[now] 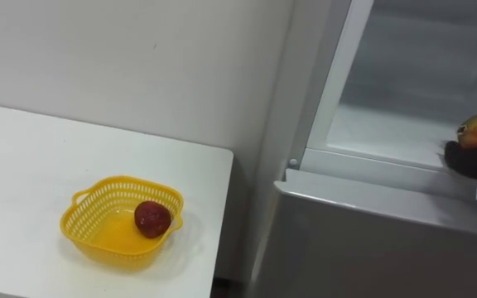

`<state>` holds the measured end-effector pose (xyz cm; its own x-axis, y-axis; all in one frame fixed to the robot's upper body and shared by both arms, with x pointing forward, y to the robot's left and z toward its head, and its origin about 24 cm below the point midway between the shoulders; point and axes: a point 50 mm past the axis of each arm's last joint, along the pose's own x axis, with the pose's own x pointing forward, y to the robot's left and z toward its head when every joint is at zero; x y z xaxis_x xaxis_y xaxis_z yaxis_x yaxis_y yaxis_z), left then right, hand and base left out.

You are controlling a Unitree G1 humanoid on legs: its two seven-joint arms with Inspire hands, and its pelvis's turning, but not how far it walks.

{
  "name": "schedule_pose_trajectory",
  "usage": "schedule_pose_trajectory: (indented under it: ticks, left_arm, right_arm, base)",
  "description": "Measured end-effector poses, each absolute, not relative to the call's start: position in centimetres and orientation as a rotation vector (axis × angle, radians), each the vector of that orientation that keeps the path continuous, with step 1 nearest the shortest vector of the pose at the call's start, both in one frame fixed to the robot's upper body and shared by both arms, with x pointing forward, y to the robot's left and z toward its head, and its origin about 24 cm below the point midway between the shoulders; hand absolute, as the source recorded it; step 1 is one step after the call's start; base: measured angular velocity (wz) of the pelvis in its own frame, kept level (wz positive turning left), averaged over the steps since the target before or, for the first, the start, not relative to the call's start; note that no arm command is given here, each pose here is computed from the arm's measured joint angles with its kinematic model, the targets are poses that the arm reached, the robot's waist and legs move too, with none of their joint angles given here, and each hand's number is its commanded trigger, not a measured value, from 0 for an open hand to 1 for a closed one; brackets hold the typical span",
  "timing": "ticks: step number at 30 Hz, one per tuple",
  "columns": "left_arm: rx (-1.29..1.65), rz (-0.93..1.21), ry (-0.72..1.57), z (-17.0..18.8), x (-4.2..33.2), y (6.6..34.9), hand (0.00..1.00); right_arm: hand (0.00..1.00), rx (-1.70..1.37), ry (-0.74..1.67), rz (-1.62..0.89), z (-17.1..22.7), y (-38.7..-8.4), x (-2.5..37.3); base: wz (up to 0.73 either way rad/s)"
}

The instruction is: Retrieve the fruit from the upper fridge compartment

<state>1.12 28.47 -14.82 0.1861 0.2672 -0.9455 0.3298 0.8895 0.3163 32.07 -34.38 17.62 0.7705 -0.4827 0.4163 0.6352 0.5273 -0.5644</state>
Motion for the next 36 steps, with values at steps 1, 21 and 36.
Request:
schedule_pose_trajectory:
  ticks: [1,21,36]
  left_arm:
    - [0.514,-0.047,1.404,-14.8,1.1,28.5,0.00]
    - [0.515,-0.036,1.436,-14.8,0.3,28.7,0.00]
    - [0.526,-0.025,1.458,-14.7,0.0,29.1,0.00]
  right_arm:
    - [0.00,-0.762,-0.217,-0.672,17.7,-34.4,32.1]
    - [1.00,-0.530,-0.079,-0.592,17.8,-36.6,32.5]
    - [1.00,-0.551,-0.022,-0.523,17.9,-37.3,32.6]
  base:
    - [0.00]
    - [0.01]
    - [0.00]
